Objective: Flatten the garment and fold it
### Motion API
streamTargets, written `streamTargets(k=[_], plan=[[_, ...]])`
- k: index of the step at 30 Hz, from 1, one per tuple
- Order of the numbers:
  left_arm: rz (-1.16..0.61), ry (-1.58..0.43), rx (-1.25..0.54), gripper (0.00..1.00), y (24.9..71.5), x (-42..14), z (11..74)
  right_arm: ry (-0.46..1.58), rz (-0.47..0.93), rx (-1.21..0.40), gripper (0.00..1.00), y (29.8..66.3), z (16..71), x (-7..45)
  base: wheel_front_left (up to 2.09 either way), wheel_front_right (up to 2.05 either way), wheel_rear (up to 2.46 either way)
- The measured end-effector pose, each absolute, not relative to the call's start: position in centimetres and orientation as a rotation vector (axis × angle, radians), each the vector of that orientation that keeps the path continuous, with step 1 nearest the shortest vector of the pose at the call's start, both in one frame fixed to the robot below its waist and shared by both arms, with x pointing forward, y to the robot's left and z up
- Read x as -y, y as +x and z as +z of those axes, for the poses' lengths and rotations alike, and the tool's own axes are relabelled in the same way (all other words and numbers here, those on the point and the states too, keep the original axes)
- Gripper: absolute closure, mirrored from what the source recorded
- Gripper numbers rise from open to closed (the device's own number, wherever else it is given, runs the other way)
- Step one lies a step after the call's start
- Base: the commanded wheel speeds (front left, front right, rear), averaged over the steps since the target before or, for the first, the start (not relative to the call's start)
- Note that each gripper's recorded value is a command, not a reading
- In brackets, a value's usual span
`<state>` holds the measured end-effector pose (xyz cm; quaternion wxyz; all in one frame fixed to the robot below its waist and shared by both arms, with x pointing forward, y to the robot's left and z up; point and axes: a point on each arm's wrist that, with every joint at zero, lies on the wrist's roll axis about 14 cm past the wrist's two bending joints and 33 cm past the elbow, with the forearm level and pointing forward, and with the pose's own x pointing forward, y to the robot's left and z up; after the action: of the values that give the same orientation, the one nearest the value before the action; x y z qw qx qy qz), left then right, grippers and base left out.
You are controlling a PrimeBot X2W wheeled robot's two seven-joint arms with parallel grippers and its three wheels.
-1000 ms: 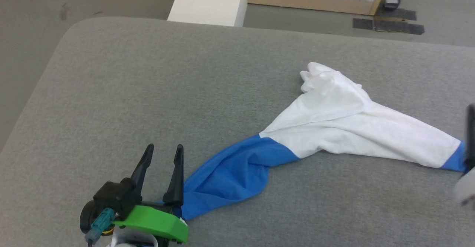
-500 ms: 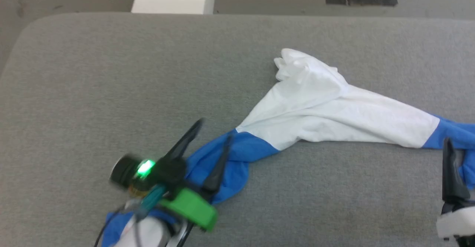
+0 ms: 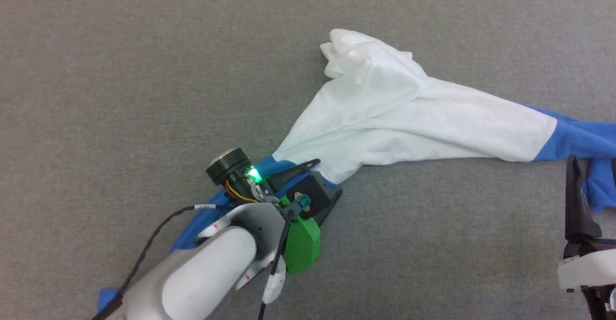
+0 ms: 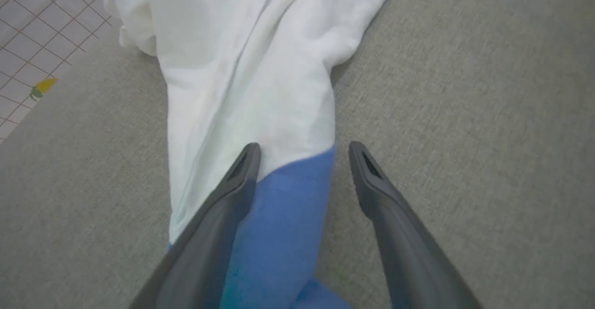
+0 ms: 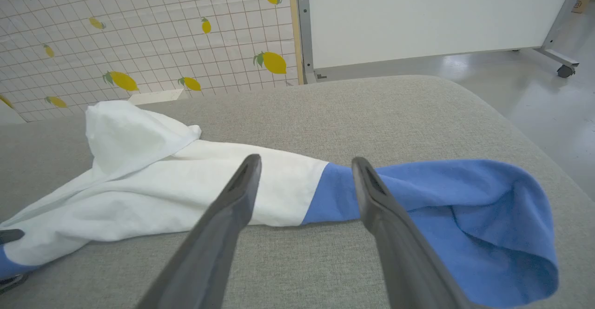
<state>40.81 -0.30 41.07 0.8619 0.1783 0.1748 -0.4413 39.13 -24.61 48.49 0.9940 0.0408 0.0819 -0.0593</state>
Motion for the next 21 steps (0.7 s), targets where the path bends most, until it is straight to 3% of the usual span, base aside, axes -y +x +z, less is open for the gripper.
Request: streamTargets(k=[3, 4, 5, 6, 12, 21], plan=[[-0.953, 0.417, -0.419, 0.00, 41.0, 0.3, 38.8, 0.082, -0.134, -0.184, 0.00, 38.9, 47.7, 25.0, 0.00, 0.00, 0.00], [-0.965, 0.418, -0.418, 0.32, 41.2, 0.5, 38.6, 0.085, -0.138, -0.189, 0.00, 38.9, 47.5, 25.1, 0.00, 0.00, 0.00], [-0.972, 0.418, -0.411, 0.84, 41.4, 0.8, 38.6, 0.087, -0.141, -0.190, 0.00, 38.9, 47.4, 25.2, 0.00, 0.00, 0.00], [-0.978, 0.404, -0.406, 1.00, 41.8, 1.1, 38.6, 0.090, -0.146, -0.191, 0.00, 38.9, 47.3, 25.3, 0.00, 0.00, 0.00], [-0.987, 0.202, -0.397, 1.00, 41.9, 3.0, 40.8, 0.096, -0.162, -0.194, 0.00, 38.5, 47.1, 25.8, 0.00, 0.00, 0.00], [-1.153, -0.190, -0.160, 1.00, 38.3, 6.4, 56.7, 0.119, -0.131, -0.166, 0.00, 38.3, 48.3, 24.9, 0.00, 0.00, 0.00]])
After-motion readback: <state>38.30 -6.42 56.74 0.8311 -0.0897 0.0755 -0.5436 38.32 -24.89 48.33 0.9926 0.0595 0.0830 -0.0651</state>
